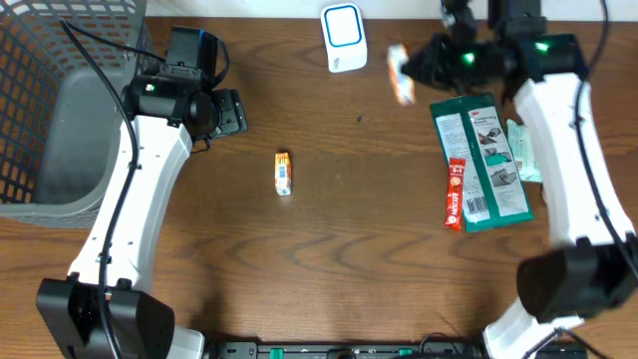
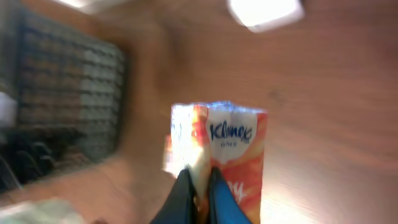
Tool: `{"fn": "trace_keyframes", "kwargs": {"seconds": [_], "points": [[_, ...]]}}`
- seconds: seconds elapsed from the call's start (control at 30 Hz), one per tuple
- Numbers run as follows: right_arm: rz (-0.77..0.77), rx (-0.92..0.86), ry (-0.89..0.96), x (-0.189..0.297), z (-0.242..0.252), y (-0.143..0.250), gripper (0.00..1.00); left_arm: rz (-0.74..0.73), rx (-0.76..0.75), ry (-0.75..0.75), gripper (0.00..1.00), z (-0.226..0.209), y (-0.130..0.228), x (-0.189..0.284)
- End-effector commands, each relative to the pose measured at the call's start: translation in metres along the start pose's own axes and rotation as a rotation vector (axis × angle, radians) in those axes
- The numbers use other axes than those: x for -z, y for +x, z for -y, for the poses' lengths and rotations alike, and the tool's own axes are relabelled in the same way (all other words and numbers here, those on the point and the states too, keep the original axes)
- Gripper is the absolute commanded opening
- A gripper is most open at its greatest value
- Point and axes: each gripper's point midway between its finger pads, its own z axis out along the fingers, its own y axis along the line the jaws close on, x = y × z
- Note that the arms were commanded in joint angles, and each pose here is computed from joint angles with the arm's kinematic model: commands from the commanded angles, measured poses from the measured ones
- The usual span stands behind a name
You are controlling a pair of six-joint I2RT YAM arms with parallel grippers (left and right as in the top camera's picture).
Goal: Scan the item barcode
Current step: 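Carry the Kleenex pack right toward the gloves pack, then lower the Kleenex pack onto the table and open the right gripper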
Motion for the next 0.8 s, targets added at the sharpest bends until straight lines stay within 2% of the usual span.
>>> {"fn": "trace_keyframes", "kwargs": {"seconds": [0.0, 0.13, 0.37, 0.6, 0.77], "points": [[-0.033, 0.193, 0.328, 0.024, 0.049, 0.014, 0.01, 0.028, 0.0, -0.011, 0.8, -0.005, -0.003, 0.009], [-0.191, 0.143, 0.602, 0.043, 0.1, 0.053, 0.01, 0.028, 0.0, -0.011, 0.8, -0.005, -0.003, 0.009], [-0.286, 0.096, 0.868, 0.029, 0.172, 0.089, 0.01, 0.028, 0.0, -0.011, 0.8, -0.005, -0.003, 0.009], [-0.245, 0.153, 1.092, 0.014, 0.233, 0.103, 0.01, 0.028, 0.0, -0.011, 0.8, -0.005, -0.003, 0.009], [-0.216, 0.195, 1.112, 0.003, 0.247, 0.104, 0.01, 0.028, 0.0, -0.011, 0.8, -0.005, -0.003, 0.009]]}}
